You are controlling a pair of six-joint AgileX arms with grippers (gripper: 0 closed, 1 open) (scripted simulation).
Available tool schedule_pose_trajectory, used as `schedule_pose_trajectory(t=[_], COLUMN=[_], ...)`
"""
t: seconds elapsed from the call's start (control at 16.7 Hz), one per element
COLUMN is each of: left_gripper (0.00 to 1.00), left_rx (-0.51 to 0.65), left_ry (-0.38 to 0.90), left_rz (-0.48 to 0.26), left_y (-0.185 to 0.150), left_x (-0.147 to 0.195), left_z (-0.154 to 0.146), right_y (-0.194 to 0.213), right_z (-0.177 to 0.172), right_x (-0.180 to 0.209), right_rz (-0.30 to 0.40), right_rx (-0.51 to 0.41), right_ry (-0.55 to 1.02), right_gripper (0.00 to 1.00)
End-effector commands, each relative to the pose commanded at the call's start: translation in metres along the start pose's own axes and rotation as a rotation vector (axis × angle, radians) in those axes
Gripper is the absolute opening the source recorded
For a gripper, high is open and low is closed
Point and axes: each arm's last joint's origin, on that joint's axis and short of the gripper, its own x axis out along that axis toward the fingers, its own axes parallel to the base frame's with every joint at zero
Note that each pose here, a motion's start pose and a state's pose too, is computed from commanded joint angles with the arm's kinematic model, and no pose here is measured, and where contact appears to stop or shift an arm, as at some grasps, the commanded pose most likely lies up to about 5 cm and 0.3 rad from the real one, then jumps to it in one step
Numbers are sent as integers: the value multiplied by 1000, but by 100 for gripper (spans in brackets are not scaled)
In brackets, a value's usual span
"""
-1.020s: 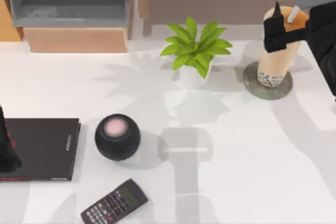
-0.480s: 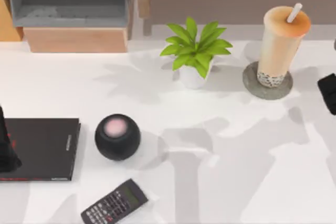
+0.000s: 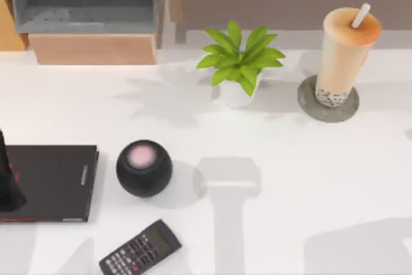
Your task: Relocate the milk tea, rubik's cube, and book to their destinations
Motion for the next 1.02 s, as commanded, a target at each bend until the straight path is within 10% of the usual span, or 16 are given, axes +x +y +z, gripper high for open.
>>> schedule_pose_trajectory(t=[0.3,1.02], left_gripper=[100,100], left_rx=[0,0], left_ry=[0,0], left_rz=[0,0], left_y=[0,0], left_x=[0,0], left_z=[0,0], right_y=[-8,-8], right_z=[-42,-48], right_x=[-19,-9], right_rz=[89,107], right_rx=[150,167], right_ry=[85,95], right_gripper=[100,100])
